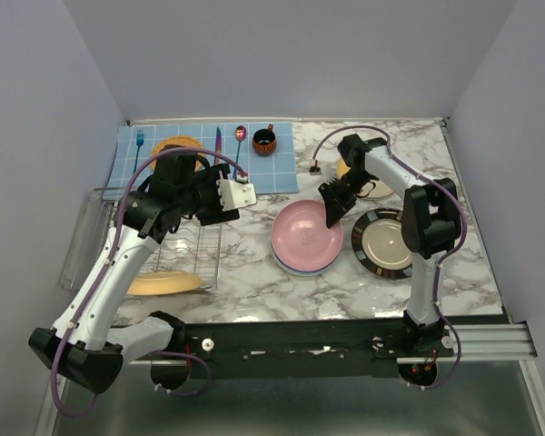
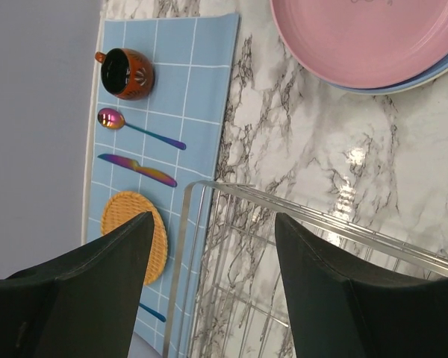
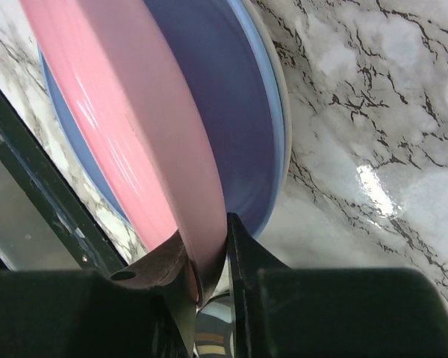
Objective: Unload the plates from the dish rack
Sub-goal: Place the plate at the center of the board.
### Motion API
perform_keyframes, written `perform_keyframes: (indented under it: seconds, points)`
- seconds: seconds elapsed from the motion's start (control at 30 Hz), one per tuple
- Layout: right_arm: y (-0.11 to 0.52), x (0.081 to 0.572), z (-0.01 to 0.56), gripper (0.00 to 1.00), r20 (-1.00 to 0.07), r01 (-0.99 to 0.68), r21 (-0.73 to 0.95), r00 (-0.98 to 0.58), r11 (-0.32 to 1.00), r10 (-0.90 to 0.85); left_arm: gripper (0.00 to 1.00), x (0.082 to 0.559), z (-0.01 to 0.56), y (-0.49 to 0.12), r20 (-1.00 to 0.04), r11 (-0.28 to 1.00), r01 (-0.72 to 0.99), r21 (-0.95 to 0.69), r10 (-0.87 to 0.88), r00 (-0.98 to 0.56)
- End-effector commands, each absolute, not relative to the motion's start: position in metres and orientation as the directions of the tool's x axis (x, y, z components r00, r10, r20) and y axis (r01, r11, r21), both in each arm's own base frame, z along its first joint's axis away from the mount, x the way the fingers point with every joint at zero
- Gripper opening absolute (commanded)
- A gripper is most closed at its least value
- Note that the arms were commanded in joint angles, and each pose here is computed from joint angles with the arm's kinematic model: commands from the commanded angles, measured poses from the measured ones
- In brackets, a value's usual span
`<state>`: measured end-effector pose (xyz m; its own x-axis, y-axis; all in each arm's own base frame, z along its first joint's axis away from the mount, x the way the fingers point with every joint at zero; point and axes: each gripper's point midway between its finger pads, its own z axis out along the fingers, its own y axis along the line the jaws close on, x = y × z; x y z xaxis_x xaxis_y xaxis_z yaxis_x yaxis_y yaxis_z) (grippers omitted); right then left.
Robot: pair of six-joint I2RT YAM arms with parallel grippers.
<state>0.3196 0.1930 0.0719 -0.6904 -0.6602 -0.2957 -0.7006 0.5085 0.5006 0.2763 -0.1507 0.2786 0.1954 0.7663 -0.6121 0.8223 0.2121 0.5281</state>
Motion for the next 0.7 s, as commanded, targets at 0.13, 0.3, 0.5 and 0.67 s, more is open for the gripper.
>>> perform_keyframes:
  seconds: [0.13, 0.3, 0.5, 0.67]
  points:
    - [0.1961, 0.3276, 0.0802, 0.33, -0.326, -0.707, 0.489, -0.691, 0.510, -0.645, 0.75, 0.2721, 0.2824, -0.1484, -0.614, 0.218, 0.804, 0.553, 0.759, 0.216]
    - [0.1954, 0.3295, 0.0802, 0.37, -0.329, -0.708, 0.483, -0.692, 0.515, -0.643, 0.75, 0.2739, 0.2825, -0.1450, -0.603, 0.223, 0.796, 0.563, 0.769, 0.212]
    - [0.1943, 0.3291, 0.0782, 0.45, -0.324, -0.708, 0.476, -0.693, 0.522, -0.644, 0.75, 0.2751, 0.2829, -0.1448, -0.598, 0.219, 0.794, 0.567, 0.772, 0.214]
    - [0.1918, 0.3307, 0.0754, 0.50, -0.319, -0.708, 0.460, -0.694, 0.535, -0.645, 0.75, 0.2754, 0.2822, -0.1452, -0.598, 0.217, 0.794, 0.567, 0.772, 0.216]
